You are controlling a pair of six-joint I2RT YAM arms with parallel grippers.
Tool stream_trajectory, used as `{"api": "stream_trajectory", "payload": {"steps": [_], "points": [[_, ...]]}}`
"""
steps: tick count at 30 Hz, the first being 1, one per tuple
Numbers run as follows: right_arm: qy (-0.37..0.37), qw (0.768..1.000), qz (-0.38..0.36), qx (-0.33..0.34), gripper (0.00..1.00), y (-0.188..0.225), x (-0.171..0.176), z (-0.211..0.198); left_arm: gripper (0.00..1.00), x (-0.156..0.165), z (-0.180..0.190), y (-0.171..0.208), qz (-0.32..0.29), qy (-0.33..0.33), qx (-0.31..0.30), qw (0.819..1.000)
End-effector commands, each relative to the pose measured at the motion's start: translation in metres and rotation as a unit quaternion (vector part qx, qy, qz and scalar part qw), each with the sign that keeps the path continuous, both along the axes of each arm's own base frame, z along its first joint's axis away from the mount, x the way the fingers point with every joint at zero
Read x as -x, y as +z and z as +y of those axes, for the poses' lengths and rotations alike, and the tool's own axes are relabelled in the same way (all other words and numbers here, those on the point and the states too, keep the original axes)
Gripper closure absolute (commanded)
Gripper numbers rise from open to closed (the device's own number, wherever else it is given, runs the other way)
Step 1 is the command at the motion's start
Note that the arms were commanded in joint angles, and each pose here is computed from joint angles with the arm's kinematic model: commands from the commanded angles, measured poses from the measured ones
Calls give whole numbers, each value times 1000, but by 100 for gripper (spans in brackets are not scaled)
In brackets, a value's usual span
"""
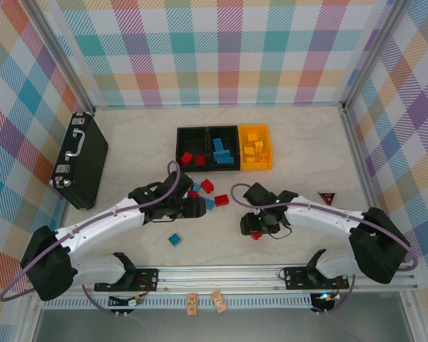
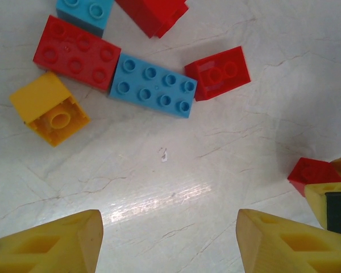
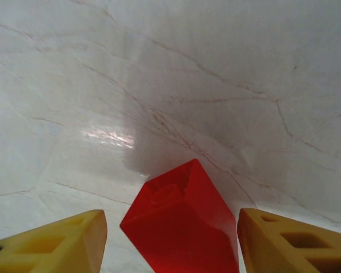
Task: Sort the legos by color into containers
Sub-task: Pick up the lego from the bottom-center of the table, then place the lego in the container.
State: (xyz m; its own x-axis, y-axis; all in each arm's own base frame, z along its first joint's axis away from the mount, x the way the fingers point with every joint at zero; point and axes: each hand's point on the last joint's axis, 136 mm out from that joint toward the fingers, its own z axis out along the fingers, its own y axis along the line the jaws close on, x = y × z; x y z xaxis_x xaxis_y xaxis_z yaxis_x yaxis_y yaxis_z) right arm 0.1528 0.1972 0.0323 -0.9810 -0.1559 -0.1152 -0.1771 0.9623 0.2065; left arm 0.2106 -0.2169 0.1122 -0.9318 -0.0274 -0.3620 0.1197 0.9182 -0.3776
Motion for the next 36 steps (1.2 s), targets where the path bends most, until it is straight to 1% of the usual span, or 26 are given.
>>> {"api": "stream_trajectory", "payload": {"steps": [1,3,7,10,13,16,17,24,31,36], "points": [[-5,999,-6,45,43,1,1,-4,37,2,6,-6,7,13,-4,1000],[-4,998,-11,60,48,1,1,-4,37,3,6,-9,11,14,-3,1000],[-1,997,-20,74,66,3,-4,-1,37,3,7,-14,16,19,-7,1000],[4,997,-32,68,71,12,-11,6,37,4,11,-13,14,26,-9,1000],[12,997,-52,51,72,26,-20,17,37,4,20,-10,2,44,-13,999],[26,996,-78,29,71,46,-36,36,36,4,41,-9,-12,79,-32,996],[32,995,-87,23,71,53,-42,43,34,5,47,-10,-12,91,-34,995],[68,988,-137,-24,70,98,-92,101,33,16,93,-14,-6,172,-56,983],[84,982,-165,-50,70,125,-144,144,33,26,111,-16,-4,204,-47,978],[85,980,-168,-61,70,134,-180,166,33,32,115,-21,5,215,-44,976]]}}
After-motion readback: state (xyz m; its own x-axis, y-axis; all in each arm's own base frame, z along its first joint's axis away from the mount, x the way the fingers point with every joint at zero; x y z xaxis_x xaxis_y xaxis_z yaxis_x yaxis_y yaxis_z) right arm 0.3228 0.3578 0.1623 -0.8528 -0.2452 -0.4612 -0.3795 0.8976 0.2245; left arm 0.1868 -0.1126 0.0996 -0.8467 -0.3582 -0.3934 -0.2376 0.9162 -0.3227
